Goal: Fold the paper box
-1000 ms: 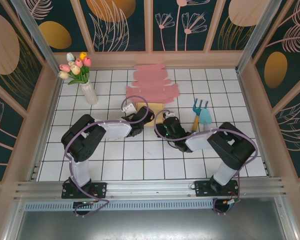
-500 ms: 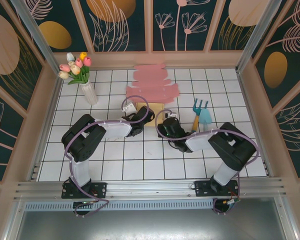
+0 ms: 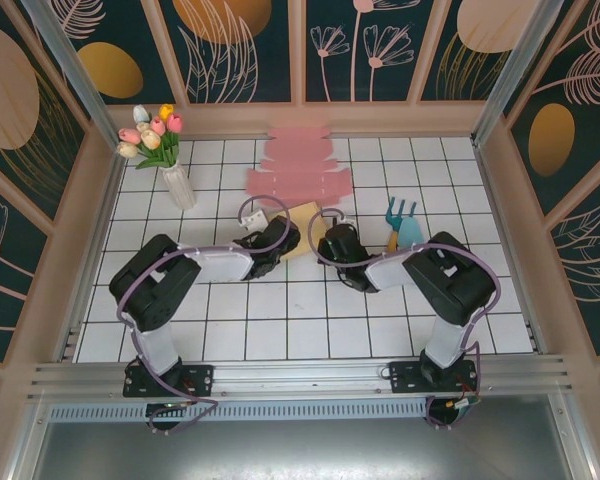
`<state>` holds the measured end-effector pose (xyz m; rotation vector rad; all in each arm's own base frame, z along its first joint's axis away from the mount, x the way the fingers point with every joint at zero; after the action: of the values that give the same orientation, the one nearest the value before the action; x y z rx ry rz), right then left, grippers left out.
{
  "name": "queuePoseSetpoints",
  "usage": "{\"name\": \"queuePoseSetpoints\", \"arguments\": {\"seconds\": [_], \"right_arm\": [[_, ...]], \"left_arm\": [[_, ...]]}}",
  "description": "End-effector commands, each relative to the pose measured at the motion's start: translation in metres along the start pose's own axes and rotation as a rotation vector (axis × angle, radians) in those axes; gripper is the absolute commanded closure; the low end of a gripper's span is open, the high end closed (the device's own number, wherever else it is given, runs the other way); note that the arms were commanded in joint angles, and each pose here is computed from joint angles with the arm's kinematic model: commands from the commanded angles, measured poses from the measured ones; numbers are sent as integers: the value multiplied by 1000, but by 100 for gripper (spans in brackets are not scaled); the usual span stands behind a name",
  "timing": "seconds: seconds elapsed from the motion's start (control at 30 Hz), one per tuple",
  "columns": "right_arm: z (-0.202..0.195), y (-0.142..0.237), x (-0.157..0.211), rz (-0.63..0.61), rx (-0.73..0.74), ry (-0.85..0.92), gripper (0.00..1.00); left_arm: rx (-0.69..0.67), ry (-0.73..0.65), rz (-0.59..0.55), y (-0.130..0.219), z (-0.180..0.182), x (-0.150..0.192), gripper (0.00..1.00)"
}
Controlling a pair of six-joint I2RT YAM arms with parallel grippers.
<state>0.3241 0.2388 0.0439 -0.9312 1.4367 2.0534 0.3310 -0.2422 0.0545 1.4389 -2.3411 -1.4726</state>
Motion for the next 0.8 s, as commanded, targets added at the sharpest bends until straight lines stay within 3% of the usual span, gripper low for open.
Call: {"name": "queuePoseSetpoints", "arguments": {"seconds": [0.0,0.23,0.4,0.47,0.63,0.77], "right_arm": [[-1,5,-17,-8,-34,-37,83],[-16,2,-19,113,-127,-101,83],[-25,2,-19,194,-175,-132,94],[-25,1,-19,217,-174,-138,100],[-22,-8,-15,274,-200,-172,100],[-23,-16,-12,305,-194,-179,100]], "left_arm": [[-119,-158,290,16,55,49,23],[311,-243,385,69,-4,48,20],[208,-310,223,69,-11,7,19],[207,-318,204,64,-17,-12,19],[176,-421,179,29,-31,-47,19],[127,-462,211,-8,-31,-43,19]]}}
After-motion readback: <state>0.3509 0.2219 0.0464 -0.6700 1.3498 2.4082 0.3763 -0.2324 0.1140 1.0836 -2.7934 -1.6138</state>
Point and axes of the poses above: each hand's point on the last joint's axis, 136 mm out from that joint toward the fingers, its own y axis back along the fingers, its own z axis along the line the jaws close on, x = y × z, the point moved 3 cm from there along y, back along the fingers, and after that the axes turned 13 degrees about y, right-handed, at the moved point
